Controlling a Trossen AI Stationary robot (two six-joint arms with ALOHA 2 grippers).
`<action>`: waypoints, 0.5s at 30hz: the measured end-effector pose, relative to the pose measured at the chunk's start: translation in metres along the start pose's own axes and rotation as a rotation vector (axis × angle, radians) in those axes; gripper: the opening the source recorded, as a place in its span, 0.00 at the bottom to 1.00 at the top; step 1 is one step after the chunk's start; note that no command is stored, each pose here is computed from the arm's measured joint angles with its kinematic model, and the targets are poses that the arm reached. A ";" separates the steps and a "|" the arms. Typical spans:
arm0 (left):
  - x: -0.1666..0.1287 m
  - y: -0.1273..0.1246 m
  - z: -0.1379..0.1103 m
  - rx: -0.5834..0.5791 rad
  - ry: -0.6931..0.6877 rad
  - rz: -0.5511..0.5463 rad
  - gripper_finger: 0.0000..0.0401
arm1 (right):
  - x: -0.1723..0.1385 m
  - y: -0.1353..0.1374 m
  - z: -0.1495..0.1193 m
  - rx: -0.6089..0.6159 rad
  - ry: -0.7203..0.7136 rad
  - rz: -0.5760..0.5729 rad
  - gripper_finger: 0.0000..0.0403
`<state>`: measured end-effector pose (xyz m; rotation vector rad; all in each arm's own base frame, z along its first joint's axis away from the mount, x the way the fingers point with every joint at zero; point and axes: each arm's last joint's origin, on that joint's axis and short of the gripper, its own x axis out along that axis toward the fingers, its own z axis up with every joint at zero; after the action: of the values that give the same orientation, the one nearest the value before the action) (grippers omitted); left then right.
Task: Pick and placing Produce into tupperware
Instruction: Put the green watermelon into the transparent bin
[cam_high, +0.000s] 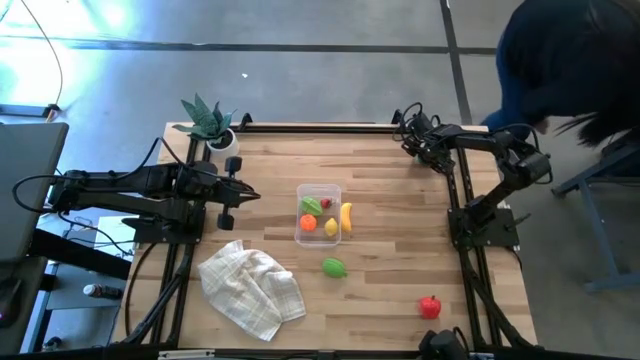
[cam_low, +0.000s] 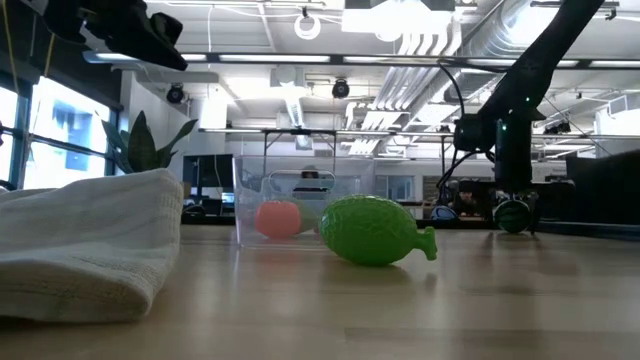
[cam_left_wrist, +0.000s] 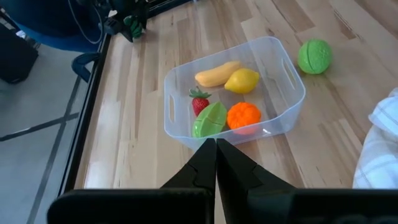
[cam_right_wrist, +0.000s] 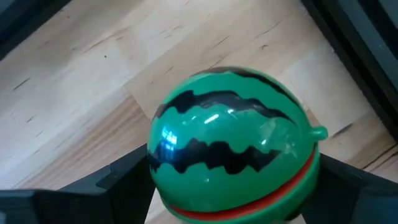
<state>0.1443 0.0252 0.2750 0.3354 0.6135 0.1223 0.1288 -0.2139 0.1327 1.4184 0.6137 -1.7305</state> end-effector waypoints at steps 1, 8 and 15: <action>0.000 0.000 0.000 0.000 0.002 0.006 0.01 | 0.000 0.000 0.000 0.000 0.000 0.000 0.78; 0.000 0.001 0.000 0.000 0.006 0.016 0.01 | 0.000 0.000 0.001 0.074 -0.027 -0.009 0.77; 0.000 0.001 0.000 0.000 0.011 0.030 0.01 | 0.001 -0.001 0.001 0.093 -0.051 -0.022 0.77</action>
<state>0.1441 0.0261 0.2752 0.3440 0.6194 0.1532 0.1277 -0.2144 0.1321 1.4312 0.5295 -1.8275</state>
